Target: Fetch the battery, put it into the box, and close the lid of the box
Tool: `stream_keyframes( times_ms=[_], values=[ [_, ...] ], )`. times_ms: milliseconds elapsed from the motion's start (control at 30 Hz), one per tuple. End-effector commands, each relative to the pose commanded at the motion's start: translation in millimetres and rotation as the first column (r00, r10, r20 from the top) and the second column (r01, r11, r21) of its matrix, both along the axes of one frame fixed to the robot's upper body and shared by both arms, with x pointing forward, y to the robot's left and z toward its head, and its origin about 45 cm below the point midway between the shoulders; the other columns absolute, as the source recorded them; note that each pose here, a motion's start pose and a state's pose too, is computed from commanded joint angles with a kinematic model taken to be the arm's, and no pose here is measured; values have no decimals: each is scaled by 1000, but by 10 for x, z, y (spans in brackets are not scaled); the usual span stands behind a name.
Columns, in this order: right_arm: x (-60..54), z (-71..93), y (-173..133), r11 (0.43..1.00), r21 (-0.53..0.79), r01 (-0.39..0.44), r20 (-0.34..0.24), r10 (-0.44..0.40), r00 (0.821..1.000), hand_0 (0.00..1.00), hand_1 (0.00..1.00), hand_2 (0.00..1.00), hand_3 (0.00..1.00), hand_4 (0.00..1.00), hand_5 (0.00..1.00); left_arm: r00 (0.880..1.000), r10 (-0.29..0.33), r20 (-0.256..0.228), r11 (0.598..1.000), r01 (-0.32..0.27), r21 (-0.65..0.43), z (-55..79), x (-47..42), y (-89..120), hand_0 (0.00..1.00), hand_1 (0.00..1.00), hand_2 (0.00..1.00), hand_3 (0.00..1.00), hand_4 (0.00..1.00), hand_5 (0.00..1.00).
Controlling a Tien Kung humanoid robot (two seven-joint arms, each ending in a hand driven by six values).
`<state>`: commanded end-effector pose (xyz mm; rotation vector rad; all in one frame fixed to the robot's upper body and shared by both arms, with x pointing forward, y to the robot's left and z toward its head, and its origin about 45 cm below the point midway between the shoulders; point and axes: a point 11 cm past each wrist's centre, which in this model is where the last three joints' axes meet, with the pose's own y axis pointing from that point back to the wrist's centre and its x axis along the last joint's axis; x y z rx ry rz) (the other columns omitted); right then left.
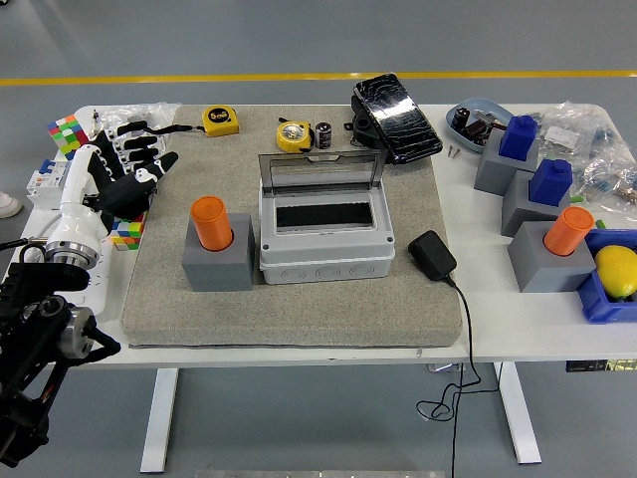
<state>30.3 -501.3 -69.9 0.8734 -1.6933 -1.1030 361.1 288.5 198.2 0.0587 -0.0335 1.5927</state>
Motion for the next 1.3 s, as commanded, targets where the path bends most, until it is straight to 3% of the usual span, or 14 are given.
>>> stream_keyframes(
  times_ms=[467, 833, 1033, 1067, 1300],
  values=[
    [6, -1, 5, 1000, 3, -3, 2, 3, 1000, 623, 642, 651, 585, 984, 562, 997, -49, -64, 999, 50, 12, -254, -31, -163, 734, 719, 725, 794, 998, 143],
    [5, 4, -6, 1000, 1, -8, -1, 8, 1000, 624, 642, 651, 585, 985, 562, 995, -81, -58, 996, 83, 41, -289, -49, -307, 735, 718, 720, 791, 998, 144],
    [16, 4, -4, 1000, 2, -10, 1, 10, 1000, 624, 643, 651, 585, 985, 561, 994, -95, -57, 992, 99, 73, -307, -42, -380, 735, 715, 709, 787, 998, 109],
    [15, 4, -3, 1000, 2, -9, 1, 9, 1000, 624, 642, 652, 585, 986, 560, 994, -94, -56, 992, 98, 78, -313, -39, -386, 735, 711, 702, 783, 998, 25],
    [-4, -4, 8, 1000, 5, -7, -2, 7, 1000, 624, 642, 651, 586, 987, 561, 992, -109, -70, 988, 116, 102, -364, -43, -443, 730, 706, 676, 756, 998, 2]
  ],
)
